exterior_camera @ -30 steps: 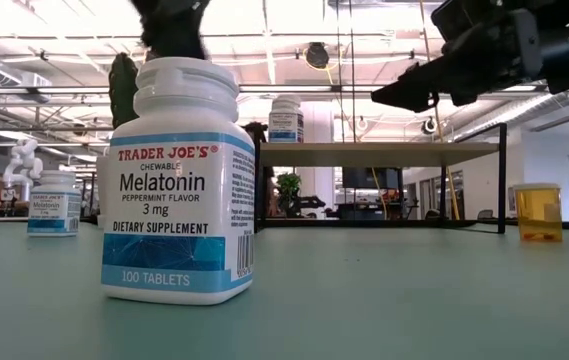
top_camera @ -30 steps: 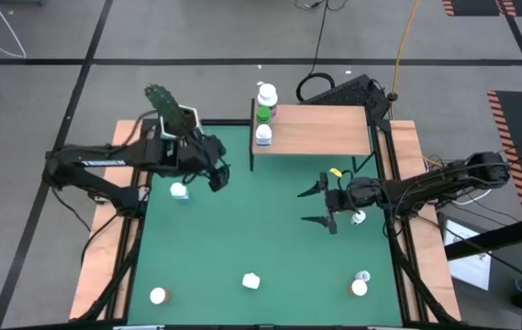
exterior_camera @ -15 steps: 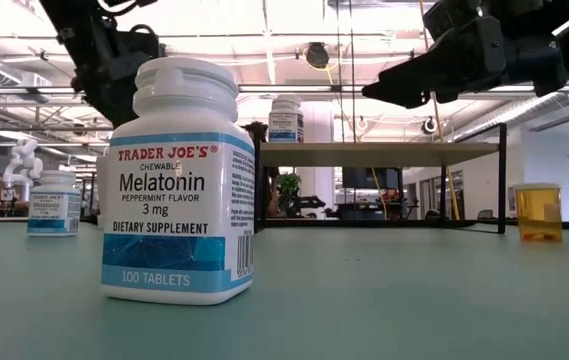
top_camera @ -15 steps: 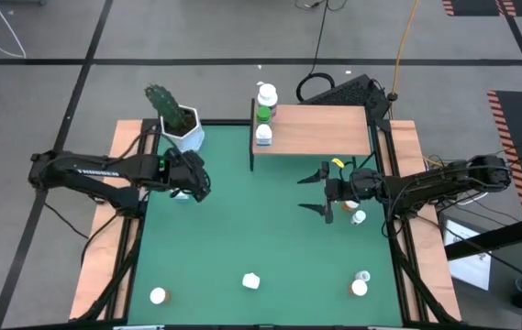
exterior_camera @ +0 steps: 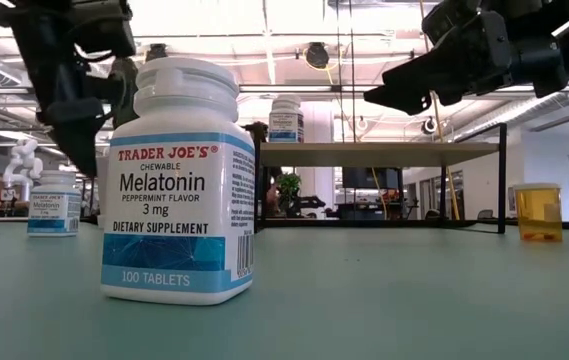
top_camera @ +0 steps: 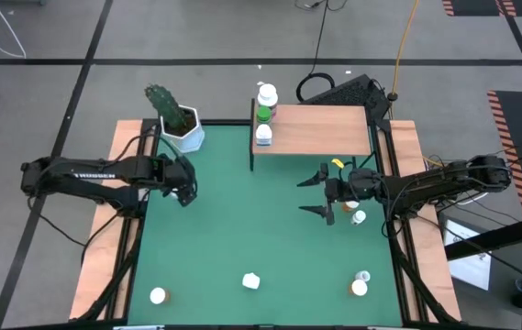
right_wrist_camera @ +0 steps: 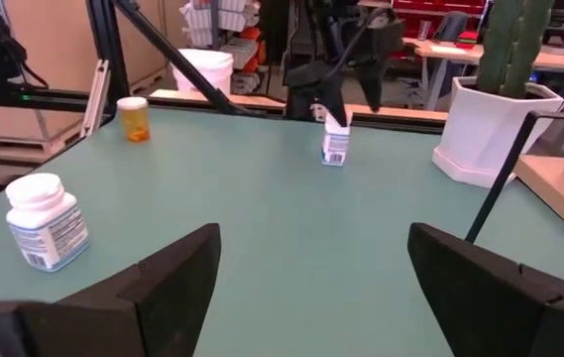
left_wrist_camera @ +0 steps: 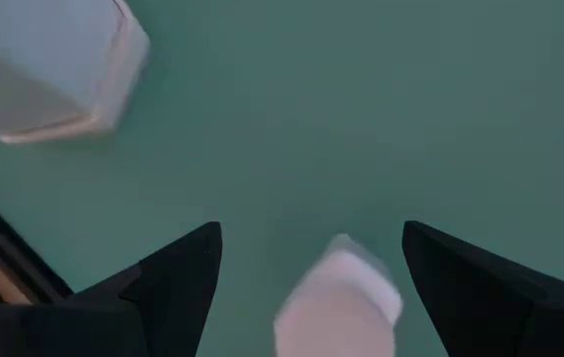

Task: Pick and place medicine bottles onto shelf by color
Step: Put the top blue pill bottle on the shelf

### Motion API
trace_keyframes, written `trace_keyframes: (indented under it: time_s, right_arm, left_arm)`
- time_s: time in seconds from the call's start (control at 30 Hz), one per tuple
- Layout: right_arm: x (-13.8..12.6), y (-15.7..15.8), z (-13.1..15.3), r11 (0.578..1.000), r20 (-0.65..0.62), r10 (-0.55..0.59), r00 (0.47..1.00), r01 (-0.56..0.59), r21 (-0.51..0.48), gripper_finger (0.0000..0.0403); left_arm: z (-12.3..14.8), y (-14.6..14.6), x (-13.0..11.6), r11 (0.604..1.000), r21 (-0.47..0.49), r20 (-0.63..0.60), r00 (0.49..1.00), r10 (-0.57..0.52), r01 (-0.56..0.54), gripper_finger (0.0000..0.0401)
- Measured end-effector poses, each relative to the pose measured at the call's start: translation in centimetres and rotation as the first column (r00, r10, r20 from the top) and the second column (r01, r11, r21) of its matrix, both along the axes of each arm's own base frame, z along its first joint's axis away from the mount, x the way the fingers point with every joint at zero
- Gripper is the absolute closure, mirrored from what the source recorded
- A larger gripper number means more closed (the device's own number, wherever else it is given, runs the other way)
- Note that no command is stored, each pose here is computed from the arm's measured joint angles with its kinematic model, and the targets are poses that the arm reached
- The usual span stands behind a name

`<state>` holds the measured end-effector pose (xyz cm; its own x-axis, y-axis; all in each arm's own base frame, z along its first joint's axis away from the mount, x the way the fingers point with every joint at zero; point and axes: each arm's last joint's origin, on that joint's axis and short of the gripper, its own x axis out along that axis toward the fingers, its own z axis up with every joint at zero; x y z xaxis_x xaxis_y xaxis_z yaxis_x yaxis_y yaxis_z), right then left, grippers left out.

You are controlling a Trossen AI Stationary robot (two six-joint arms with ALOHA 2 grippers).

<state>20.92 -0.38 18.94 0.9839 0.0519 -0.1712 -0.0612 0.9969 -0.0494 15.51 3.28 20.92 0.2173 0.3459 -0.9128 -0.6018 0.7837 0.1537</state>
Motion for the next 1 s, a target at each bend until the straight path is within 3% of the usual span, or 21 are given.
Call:
trace_keyframes:
  time_s: [0.27,0.53,1.0]
  right_arm:
    - [0.0,0.0,0.0,0.999,-0.002,-0.006,1.0,0.007,0.035,0.0085]
    - [0.0,0.0,0.0,0.999,-0.003,-0.01,1.0,0.01,0.052,0.0085]
    - [0.0,0.0,-0.3,0.999,-0.03,-0.009,1.0,0.01,0.049,0.0085]
  left_arm:
    - [0.8,-0.2,0.3,0.994,-0.062,0.018,0.995,-0.094,0.095,0.0084]
    - [1.6,-0.3,-0.1,0.995,-0.103,-0.007,1.0,-0.001,0.001,0.0084]
    - [0.9,-0.5,-0.8,0.989,-0.143,-0.135,0.991,0.022,-0.041,0.0084]
